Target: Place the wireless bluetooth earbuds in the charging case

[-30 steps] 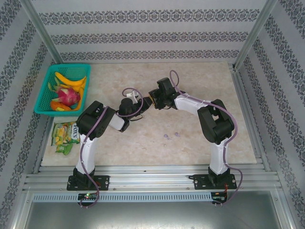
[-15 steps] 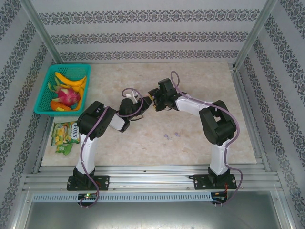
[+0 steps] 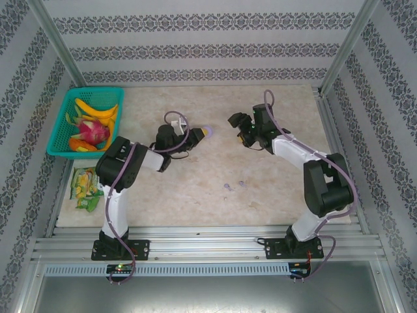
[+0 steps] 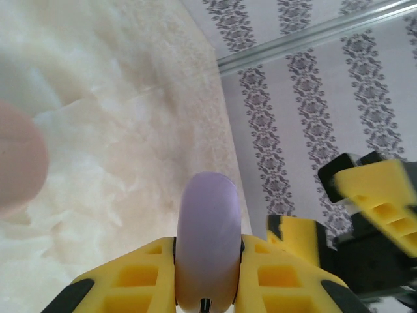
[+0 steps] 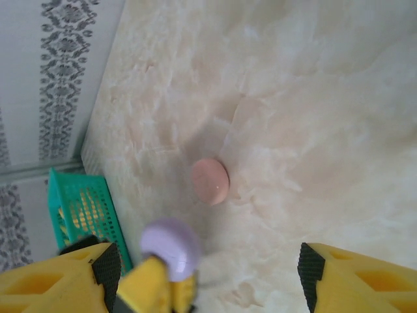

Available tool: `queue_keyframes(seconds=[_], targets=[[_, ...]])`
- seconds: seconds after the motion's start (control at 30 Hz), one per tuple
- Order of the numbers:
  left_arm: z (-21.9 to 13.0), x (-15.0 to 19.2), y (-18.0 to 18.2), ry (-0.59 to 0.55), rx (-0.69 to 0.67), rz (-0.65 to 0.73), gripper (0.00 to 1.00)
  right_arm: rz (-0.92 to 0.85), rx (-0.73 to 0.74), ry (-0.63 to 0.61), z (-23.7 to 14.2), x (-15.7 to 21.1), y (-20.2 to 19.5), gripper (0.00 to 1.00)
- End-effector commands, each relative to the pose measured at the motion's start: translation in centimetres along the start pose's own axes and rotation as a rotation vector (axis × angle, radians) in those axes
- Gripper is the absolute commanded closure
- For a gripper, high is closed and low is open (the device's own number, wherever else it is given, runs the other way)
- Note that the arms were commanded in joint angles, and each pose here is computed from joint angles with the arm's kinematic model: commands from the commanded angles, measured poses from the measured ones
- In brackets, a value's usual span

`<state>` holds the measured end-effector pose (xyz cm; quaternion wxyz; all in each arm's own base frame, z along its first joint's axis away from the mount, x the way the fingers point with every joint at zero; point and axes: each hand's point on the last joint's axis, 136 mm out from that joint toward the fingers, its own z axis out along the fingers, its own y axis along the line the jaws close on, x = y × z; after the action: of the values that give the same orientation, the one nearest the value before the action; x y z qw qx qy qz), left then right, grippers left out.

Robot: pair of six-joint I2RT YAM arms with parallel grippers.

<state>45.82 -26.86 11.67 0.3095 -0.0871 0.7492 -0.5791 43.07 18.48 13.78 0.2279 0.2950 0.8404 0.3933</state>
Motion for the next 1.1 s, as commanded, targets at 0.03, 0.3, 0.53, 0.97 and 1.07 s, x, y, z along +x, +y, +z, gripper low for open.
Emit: queue_keyframes(seconds=[0.03,0.3,0.53,0.97,1.07], targets=[[-1.1,-0.1,-4.9,0.143,0.074,0.144,0.91,-0.392,-0.208,0.072,-2.0,2.4,3.2,0.27],[-2.5,0.8,-8.0,0.264,0.085,0.238,0.92,-0.569,-0.380,0.157,-3.6,5.6,5.3,0.28],[-3.1,1.0,-9.5,0.289,0.103,0.254,0.93,-0.599,-0.424,0.185,-2.7,7.2,6.4,0.30],[-3.6,1.1,-10.5,0.302,0.114,0.271,0.95,-0.545,-0.410,0.197,-0.2,6.8,5.9,0.34],[-3.8,1.2,-10.8,0.303,0.124,0.274,0.96,-0.516,-0.393,0.188,0.3,6.3,5.0,0.35]])
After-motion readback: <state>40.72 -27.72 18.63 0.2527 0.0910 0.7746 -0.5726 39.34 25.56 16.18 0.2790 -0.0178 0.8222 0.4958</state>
